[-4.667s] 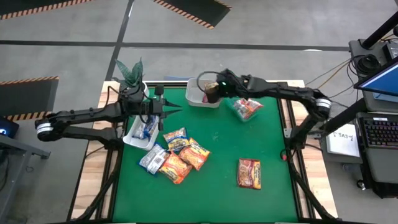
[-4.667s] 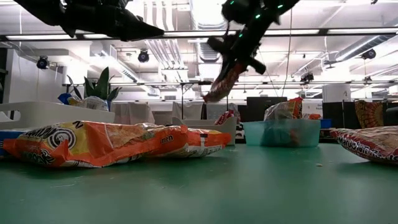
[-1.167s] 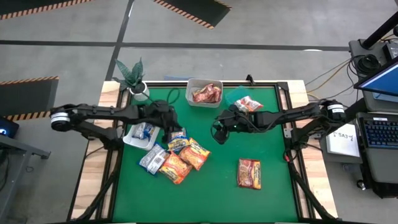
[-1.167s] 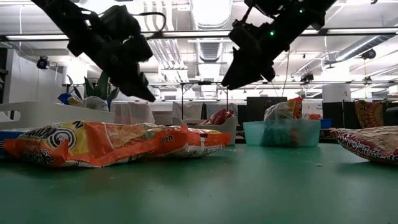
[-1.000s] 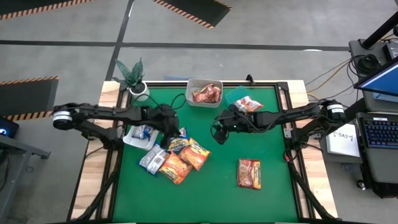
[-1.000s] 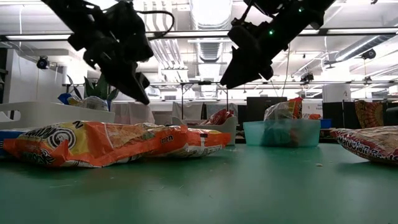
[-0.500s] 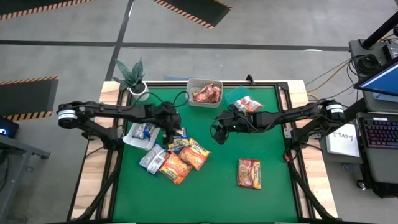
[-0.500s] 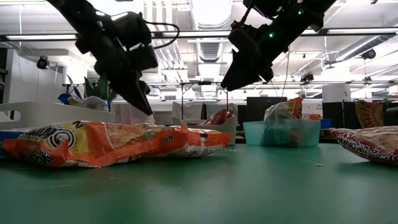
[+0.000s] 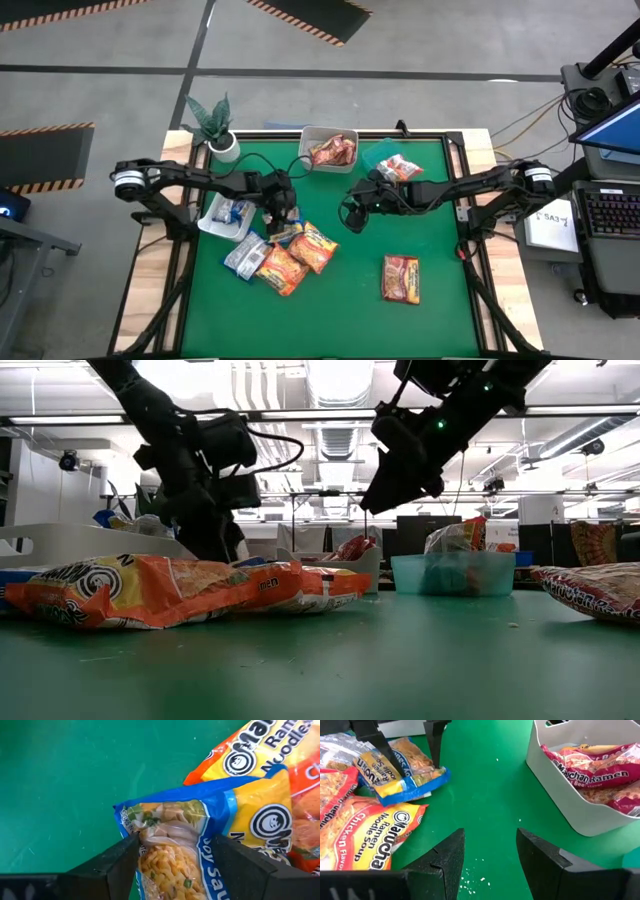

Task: Sort Maruchan noodles
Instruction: Put the blue noodle pack into the white bin

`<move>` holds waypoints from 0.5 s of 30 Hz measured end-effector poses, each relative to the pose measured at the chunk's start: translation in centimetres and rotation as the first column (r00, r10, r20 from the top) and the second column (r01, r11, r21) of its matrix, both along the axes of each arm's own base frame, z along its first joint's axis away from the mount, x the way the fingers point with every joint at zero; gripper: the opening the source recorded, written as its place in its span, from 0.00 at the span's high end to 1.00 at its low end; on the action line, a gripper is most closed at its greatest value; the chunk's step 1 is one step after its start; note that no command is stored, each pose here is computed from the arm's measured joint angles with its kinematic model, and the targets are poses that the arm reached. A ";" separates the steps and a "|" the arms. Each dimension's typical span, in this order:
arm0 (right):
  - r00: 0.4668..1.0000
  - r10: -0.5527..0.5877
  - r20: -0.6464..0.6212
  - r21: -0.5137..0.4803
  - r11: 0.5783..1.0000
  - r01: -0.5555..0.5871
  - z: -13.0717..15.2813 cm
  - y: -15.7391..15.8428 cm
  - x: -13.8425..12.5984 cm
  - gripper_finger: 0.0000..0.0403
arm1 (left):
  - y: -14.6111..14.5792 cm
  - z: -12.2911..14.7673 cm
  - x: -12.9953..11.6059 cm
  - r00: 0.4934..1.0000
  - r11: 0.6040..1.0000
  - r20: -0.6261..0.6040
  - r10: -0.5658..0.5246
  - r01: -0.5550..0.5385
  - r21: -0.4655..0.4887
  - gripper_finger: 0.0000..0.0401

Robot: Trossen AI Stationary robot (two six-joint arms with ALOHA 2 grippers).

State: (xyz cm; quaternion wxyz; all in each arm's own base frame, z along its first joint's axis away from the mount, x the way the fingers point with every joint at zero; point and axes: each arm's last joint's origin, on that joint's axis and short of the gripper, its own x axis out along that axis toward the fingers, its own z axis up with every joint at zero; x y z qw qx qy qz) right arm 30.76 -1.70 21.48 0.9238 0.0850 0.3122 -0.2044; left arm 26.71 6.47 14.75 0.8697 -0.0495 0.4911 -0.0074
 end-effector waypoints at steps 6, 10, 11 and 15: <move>1.000 -0.002 -0.006 0.001 1.000 0.002 -0.2 0.0 -0.1 0.59 | 0.0 0.0 0.0 1.000 1.000 -0.002 0.003 -0.003 -0.003 0.55; 1.000 -0.002 -0.005 0.002 1.000 0.002 -0.2 0.0 -0.1 0.59 | 0.0 0.0 0.0 1.000 1.000 -0.001 0.004 -0.004 -0.004 0.70; 1.000 -0.002 -0.005 0.002 1.000 0.002 -0.2 0.0 -0.1 0.59 | 0.0 0.0 0.0 1.000 1.000 -0.001 0.005 -0.005 -0.005 0.74; 1.000 -0.001 -0.005 0.001 1.000 0.001 -0.2 0.0 -0.1 0.59 | 0.0 0.3 0.0 1.000 1.000 0.013 0.004 -0.004 -0.004 0.93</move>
